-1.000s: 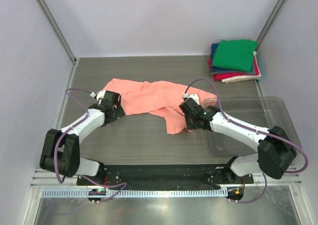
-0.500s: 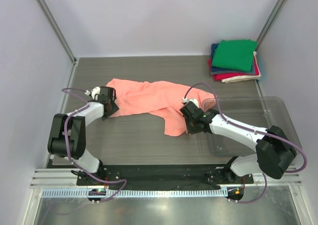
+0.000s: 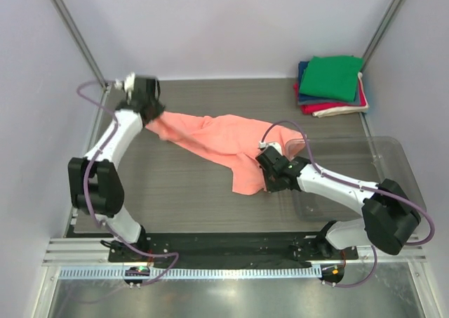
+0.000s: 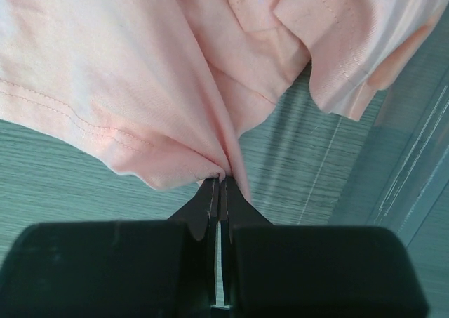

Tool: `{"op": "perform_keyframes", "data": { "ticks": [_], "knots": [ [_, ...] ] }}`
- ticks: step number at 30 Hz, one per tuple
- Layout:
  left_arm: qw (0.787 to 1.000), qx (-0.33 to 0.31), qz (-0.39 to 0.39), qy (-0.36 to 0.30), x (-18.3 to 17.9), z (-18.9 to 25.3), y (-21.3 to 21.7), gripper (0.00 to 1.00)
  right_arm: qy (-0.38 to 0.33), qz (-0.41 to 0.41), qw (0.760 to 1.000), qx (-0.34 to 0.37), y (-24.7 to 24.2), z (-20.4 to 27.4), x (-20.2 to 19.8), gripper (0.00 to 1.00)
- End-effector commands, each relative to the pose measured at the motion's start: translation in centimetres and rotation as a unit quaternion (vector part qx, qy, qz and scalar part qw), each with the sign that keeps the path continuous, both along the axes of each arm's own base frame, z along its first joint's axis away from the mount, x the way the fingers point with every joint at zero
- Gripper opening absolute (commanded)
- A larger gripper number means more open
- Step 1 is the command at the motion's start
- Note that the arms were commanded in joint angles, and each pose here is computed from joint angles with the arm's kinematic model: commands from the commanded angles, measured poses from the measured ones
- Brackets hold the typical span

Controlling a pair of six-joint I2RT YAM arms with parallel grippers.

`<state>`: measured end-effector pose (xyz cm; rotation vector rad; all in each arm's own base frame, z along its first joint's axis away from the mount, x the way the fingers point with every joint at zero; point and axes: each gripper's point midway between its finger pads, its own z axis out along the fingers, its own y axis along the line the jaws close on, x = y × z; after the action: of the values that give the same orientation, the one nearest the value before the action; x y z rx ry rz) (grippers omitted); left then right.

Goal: Fold and stack the t-shirts
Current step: Flatten the tshirt out

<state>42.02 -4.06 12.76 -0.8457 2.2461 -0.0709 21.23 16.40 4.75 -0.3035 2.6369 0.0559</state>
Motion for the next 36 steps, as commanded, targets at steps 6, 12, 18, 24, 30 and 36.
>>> {"op": "perform_keyframes", "data": {
  "ticks": [6,12,18,24,30,36],
  "knots": [
    [0.982,-0.03,-0.088,-0.163,19.6,15.9,-4.1,0.59,-0.016,0.002,0.999,0.029,1.1,1.6,0.5,0.01],
    [0.989,-0.063,-0.09,-0.097,17.2,6.7,-2.0,1.0,-0.024,-0.009,0.998,0.049,0.9,2.7,0.0,0.01],
    [0.998,-0.011,-0.05,-0.033,9.7,2.7,2.1,1.0,-0.01,0.005,0.999,0.037,1.0,1.9,-0.1,0.01],
    [0.999,0.028,-0.014,0.008,6.3,0.3,4.7,0.96,-0.008,0.012,0.999,0.038,1.5,2.0,0.2,0.01],
    [0.998,0.043,0.028,0.043,3.8,-3.2,6.6,0.83,-0.006,0.017,0.999,0.036,1.4,1.7,0.0,0.01],
    [0.997,0.014,0.056,0.046,4.1,-5.6,8.7,0.81,0.002,0.024,0.999,0.029,1.1,0.9,-0.4,0.01]
  ]
}}
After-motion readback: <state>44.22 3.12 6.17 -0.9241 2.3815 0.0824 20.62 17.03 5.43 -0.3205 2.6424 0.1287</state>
